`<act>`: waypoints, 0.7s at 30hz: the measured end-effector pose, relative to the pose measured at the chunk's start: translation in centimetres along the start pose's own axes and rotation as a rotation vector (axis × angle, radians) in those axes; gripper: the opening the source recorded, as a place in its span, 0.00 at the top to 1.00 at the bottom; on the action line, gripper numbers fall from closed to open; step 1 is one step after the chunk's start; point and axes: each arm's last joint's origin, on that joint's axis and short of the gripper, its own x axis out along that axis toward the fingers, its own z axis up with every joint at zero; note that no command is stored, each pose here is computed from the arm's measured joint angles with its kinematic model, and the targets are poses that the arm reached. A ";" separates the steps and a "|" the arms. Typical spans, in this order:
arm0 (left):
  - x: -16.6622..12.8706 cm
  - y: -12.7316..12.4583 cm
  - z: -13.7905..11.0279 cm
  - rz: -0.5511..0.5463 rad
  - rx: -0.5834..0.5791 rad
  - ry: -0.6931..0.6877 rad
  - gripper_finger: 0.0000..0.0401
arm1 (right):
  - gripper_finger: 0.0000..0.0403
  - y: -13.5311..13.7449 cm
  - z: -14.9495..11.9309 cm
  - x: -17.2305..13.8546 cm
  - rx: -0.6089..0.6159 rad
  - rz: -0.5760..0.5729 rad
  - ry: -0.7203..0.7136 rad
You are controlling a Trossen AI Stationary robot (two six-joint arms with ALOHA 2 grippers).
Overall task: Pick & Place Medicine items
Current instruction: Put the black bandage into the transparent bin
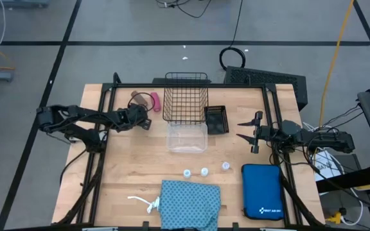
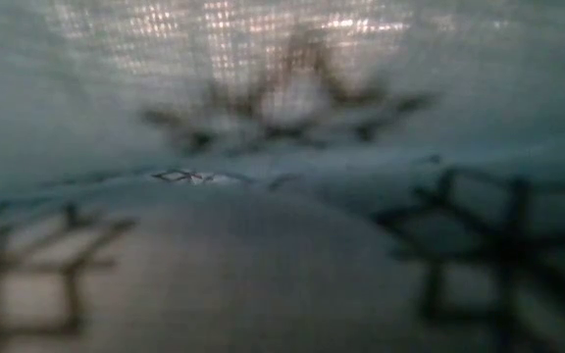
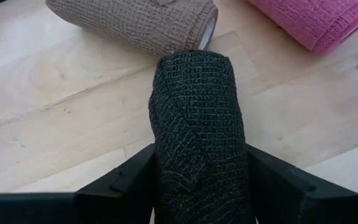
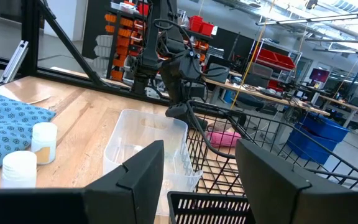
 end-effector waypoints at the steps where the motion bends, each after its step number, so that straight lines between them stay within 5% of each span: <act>1: 0.0 0.0 0.0 -0.001 -0.001 -0.001 0.46 | 0.53 0.0 0.0 0.0 0.000 0.000 0.000; 21: 0.0 -0.1 0.1 -0.001 0.014 -0.013 0.51 | 0.53 0.0 0.0 0.0 0.000 0.000 0.000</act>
